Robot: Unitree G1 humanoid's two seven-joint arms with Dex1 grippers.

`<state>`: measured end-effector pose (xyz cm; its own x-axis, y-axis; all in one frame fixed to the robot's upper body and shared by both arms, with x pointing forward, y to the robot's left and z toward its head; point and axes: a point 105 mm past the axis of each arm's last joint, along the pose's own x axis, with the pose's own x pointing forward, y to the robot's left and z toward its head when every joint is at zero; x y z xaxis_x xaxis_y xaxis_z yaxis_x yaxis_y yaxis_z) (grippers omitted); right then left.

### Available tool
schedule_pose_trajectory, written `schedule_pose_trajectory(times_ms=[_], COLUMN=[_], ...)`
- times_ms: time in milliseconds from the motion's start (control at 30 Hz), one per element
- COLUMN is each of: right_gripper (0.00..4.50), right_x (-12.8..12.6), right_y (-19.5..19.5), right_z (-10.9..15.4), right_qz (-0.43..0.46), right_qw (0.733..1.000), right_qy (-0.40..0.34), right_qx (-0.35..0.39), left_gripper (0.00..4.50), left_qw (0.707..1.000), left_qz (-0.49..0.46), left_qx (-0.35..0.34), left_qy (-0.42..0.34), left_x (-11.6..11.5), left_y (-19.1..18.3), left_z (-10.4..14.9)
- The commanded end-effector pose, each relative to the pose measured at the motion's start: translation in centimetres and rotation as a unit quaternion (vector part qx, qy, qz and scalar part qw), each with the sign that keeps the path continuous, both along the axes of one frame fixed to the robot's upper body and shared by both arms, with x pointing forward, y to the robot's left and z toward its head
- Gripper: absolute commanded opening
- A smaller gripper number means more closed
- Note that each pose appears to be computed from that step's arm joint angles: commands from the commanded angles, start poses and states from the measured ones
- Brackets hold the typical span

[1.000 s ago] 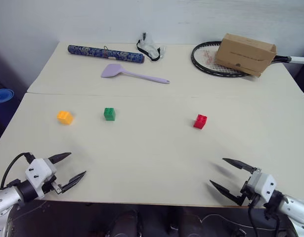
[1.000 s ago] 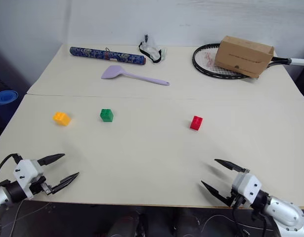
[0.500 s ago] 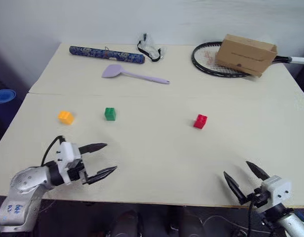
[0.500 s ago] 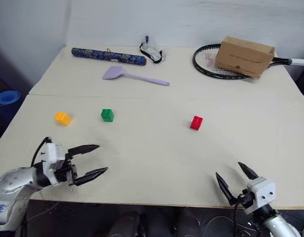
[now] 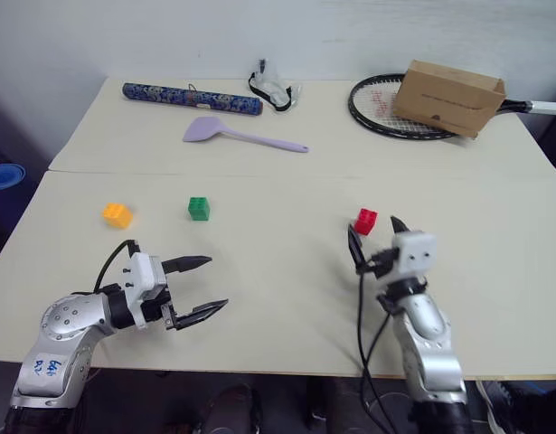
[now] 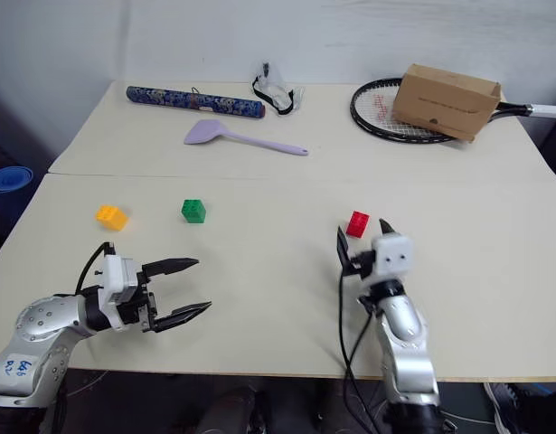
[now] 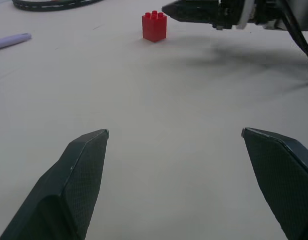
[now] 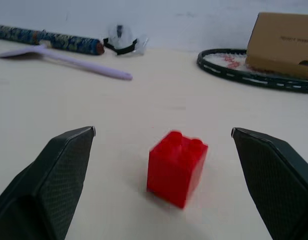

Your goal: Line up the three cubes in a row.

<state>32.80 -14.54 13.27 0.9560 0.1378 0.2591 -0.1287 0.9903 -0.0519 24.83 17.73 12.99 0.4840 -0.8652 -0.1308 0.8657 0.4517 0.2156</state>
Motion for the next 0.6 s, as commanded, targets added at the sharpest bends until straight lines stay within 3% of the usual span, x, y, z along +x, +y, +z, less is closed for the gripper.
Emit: schedule_pose_trajectory(times_ms=[33,333,433,600], right_gripper=[4.5,4.5,3.9,2.19], right_x=[1.9,4.0,4.0,3.8], right_y=[1.0,1.3,1.7,2.9], right_z=[0.0,-0.5,-0.7,-0.5], right_qz=[-0.048,-0.124,-0.125,-0.1], right_qw=[0.999,0.991,0.99,0.993], right_qy=[0.005,0.022,0.027,0.018], right_qx=[0.008,0.037,0.053,0.065], left_gripper=[4.48,4.48,4.5,4.5], left_qw=[1.0,1.0,1.0,1.0], left_qz=[-0.002,0.002,0.003,0.008], left_qx=[0.004,0.012,0.013,0.016], left_qy=[-0.014,-0.01,-0.008,-0.004], left_x=[-0.2,-1.1,-1.4,-1.6], left_y=[-0.3,-0.3,-0.2,0.1], left_z=[0.4,0.3,0.4,0.4])
